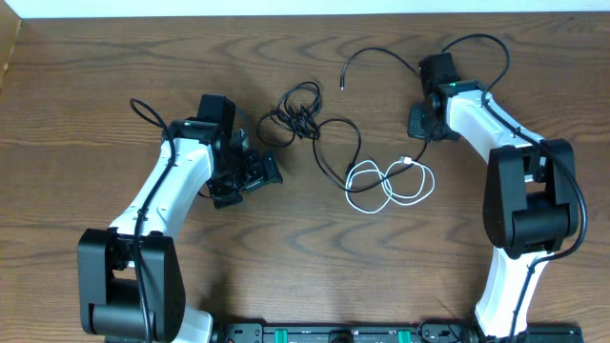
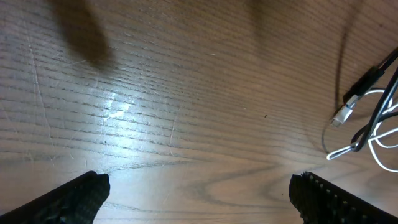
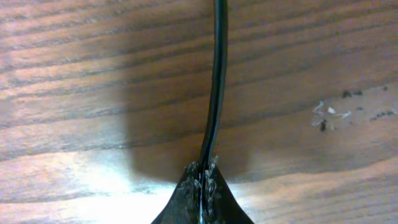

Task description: Untangle cables

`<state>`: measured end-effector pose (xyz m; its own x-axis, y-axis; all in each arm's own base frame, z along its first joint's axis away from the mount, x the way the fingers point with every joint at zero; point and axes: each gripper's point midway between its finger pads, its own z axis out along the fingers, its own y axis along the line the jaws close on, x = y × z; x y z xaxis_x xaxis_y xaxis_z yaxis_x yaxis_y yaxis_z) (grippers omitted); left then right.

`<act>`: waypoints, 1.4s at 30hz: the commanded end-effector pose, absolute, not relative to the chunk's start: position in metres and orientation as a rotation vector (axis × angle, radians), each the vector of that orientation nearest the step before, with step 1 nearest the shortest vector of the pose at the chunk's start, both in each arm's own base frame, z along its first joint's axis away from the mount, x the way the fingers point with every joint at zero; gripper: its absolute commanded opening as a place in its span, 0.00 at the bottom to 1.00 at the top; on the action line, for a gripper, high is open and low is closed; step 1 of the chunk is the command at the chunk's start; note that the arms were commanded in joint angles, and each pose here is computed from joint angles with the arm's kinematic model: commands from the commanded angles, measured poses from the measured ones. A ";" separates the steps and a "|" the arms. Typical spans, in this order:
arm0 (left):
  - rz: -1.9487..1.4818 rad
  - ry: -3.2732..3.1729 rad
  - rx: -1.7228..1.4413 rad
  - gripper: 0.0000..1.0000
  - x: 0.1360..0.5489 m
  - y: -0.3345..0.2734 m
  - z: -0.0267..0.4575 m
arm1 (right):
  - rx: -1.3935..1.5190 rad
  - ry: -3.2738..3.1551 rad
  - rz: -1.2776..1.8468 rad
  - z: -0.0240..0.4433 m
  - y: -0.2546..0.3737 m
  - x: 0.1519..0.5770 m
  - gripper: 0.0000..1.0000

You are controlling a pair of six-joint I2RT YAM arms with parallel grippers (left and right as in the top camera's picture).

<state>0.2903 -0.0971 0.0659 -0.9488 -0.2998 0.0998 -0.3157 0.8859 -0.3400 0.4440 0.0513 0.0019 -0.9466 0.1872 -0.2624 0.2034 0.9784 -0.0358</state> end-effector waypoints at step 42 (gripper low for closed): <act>0.536 -3.006 0.498 0.98 0.289 -0.095 0.064 | 0.156 1.587 0.932 0.521 0.121 0.359 0.01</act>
